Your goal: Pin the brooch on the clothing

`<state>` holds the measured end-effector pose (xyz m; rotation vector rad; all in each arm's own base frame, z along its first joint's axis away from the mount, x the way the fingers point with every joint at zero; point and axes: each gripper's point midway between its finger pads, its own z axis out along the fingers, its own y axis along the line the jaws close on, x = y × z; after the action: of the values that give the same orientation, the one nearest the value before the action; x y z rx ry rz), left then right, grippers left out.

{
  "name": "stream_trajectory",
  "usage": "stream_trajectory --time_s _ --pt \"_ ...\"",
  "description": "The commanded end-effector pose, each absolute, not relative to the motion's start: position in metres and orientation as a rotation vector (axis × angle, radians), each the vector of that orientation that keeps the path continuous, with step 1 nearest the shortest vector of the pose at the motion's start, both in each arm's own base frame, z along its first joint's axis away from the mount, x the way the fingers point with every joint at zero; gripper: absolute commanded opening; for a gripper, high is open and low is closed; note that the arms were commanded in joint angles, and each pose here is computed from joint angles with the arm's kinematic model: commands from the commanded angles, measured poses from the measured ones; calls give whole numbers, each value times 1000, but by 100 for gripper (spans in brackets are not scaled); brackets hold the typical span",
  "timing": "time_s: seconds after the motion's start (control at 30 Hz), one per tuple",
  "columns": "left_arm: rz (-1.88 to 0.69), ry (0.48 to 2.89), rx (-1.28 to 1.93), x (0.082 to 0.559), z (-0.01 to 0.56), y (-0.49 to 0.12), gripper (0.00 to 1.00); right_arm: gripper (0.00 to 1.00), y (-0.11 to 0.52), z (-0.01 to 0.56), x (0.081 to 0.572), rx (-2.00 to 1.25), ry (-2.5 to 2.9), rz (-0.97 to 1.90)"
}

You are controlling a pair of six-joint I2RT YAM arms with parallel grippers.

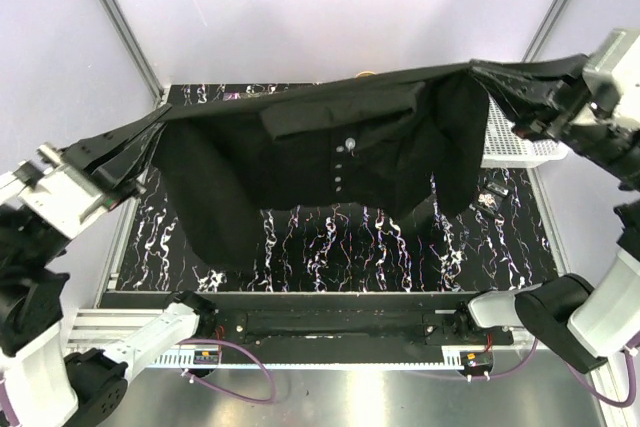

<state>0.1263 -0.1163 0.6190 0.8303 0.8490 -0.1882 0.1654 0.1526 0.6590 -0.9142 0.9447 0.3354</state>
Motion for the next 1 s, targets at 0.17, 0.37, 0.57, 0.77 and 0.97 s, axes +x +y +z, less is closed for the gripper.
stream_trajectory --time_s 0.17,0.37,0.57,0.77,0.97 --pt "-251 871 718 91 643 -98 0 0 136 661 158 -769 1022 391" --pt "-17 1170 550 191 594 -70 0 0 128 610 259 -671 1279 245" --pt "209 1365 575 296 493 -70 0 0 136 496 360 -702 1518 126" --pt "248 1538 615 407 396 -69 0 0 143 387 454 -722 1665 1" --pt "215 1650 733 507 309 -91 0 0 155 293 548 -750 1790 -45"
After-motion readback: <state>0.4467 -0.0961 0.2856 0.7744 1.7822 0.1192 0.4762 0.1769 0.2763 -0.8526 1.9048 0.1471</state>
